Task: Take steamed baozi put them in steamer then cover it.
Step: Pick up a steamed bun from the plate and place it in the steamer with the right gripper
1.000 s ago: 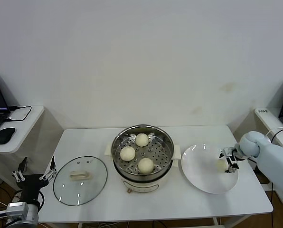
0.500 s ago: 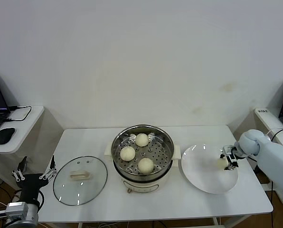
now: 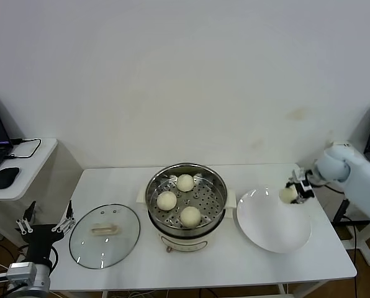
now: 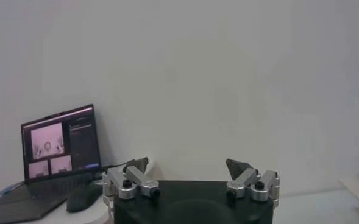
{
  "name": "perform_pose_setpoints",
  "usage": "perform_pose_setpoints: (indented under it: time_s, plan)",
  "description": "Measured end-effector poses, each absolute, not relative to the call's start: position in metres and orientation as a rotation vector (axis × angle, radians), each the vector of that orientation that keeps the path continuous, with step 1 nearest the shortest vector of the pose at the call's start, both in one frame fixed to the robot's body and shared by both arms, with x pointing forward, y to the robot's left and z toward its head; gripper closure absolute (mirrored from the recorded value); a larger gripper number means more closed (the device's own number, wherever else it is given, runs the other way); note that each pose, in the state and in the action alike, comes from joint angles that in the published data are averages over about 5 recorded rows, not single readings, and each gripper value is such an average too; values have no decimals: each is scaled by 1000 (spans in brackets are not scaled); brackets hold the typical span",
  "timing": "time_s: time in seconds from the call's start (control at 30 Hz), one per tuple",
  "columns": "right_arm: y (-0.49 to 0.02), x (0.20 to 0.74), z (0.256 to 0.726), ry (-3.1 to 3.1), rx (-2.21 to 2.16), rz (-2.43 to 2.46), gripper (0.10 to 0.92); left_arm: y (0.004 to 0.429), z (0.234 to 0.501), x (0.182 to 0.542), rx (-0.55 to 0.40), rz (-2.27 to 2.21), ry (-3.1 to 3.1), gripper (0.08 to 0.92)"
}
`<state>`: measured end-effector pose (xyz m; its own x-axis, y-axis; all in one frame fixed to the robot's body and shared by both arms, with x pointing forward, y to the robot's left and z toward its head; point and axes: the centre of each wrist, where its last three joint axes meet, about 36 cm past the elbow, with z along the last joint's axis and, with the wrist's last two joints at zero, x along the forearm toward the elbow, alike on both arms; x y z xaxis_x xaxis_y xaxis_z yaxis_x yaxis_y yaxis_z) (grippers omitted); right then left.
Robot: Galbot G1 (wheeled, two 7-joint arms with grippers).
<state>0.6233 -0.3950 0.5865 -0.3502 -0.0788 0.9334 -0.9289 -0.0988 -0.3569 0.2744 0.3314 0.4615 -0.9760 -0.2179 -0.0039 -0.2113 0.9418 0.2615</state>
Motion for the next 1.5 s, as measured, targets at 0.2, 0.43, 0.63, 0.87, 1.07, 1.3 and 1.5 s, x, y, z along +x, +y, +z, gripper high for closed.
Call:
perform_pose_setpoints:
  time_s: [0.2, 0.43, 0.63, 0.87, 1.07, 1.3, 1.5]
  plan:
    - [-348, 629, 644, -1563, 1193, 1562, 428, 329, 464, 275, 334, -403, -3081, 177]
    - [-276, 629, 680, -1630, 1285, 1549, 420, 328, 464, 275, 339, -392, -3084, 177]
    - [-221, 629, 681, -1642, 1343, 1498, 420, 329, 464, 274, 354, -387, -3084, 177]
    - [-174, 624, 658, -1599, 1370, 1446, 420, 330, 462, 274, 366, -380, -3078, 177]
    - [-147, 621, 629, -1548, 1375, 1423, 420, 331, 462, 274, 369, -375, -3078, 177]
    - [-135, 618, 604, -1506, 1359, 1408, 420, 332, 460, 274, 371, -373, -3074, 177]
    - [-135, 617, 592, -1486, 1332, 1405, 420, 332, 460, 275, 371, -370, -3075, 177]
